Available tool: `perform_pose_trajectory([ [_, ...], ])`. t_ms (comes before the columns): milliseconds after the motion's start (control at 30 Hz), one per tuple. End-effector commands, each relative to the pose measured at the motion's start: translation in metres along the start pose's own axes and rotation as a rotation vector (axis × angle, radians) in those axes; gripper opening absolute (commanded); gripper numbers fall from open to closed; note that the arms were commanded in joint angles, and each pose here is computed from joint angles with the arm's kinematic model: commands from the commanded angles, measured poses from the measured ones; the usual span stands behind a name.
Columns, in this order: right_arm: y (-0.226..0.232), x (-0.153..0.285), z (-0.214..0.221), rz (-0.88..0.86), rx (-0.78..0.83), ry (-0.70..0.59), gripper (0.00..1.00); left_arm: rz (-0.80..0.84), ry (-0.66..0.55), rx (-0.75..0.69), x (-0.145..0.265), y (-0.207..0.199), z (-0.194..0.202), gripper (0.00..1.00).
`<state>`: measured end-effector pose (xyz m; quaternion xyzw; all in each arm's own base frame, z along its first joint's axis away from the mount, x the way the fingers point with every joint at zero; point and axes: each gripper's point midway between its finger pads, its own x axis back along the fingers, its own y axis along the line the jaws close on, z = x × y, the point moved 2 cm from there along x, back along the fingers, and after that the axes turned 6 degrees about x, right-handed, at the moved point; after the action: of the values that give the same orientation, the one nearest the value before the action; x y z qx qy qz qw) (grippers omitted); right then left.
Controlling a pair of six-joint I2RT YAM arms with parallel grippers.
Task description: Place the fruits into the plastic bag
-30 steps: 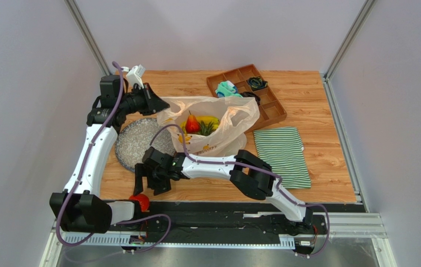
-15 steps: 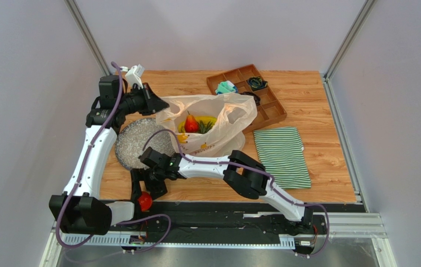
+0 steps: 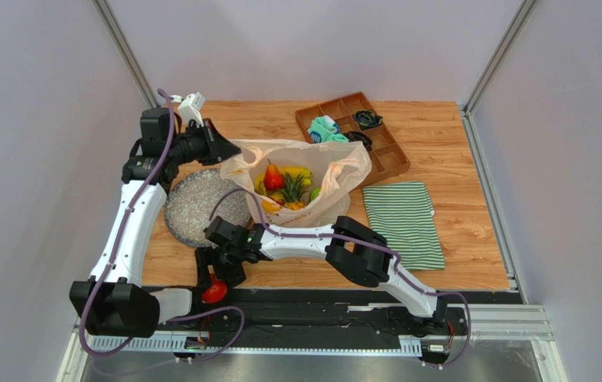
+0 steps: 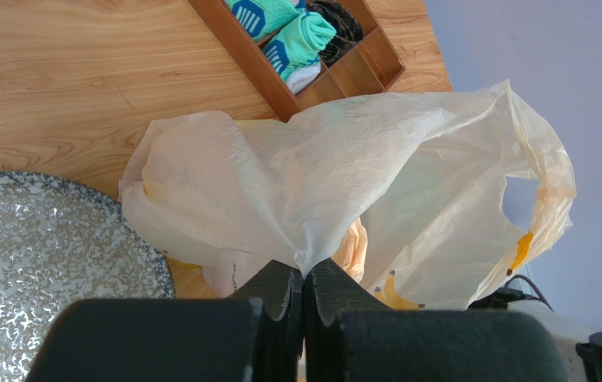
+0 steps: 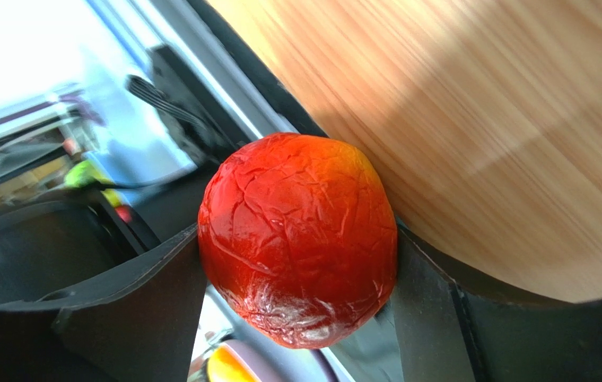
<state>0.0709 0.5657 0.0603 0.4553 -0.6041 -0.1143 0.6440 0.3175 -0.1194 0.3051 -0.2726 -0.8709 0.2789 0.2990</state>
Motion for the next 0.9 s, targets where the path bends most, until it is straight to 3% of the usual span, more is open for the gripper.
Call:
perform_pose_trajectory([
  [0,0.026,0.06,-0.021,0.042,0.114,-0.195,0.4,0.016,-0.056,-0.048,0.01,-0.009,-0.01,0.0],
  [133,0.037,0.108,-0.041,0.09,0.182,-0.367,0.37,-0.001,-0.083,-0.064,0.016,-0.008,-0.013,0.0],
  [333,0.054,0.168,-0.036,0.107,0.328,-0.468,0.37,-0.034,-0.099,-0.071,0.018,-0.003,-0.016,0.0],
  [600,0.091,0.304,-0.036,0.138,0.525,-0.74,0.37,-0.035,-0.088,-0.061,0.015,0.0,-0.014,0.0],
  [733,0.072,0.362,-0.06,0.189,0.466,-0.833,0.35,-0.002,-0.073,-0.056,0.011,-0.003,-0.012,0.0],
  [867,0.015,0.394,-0.094,0.334,0.336,-0.862,0.34,0.02,-0.064,-0.052,0.009,-0.004,-0.011,0.0],
])
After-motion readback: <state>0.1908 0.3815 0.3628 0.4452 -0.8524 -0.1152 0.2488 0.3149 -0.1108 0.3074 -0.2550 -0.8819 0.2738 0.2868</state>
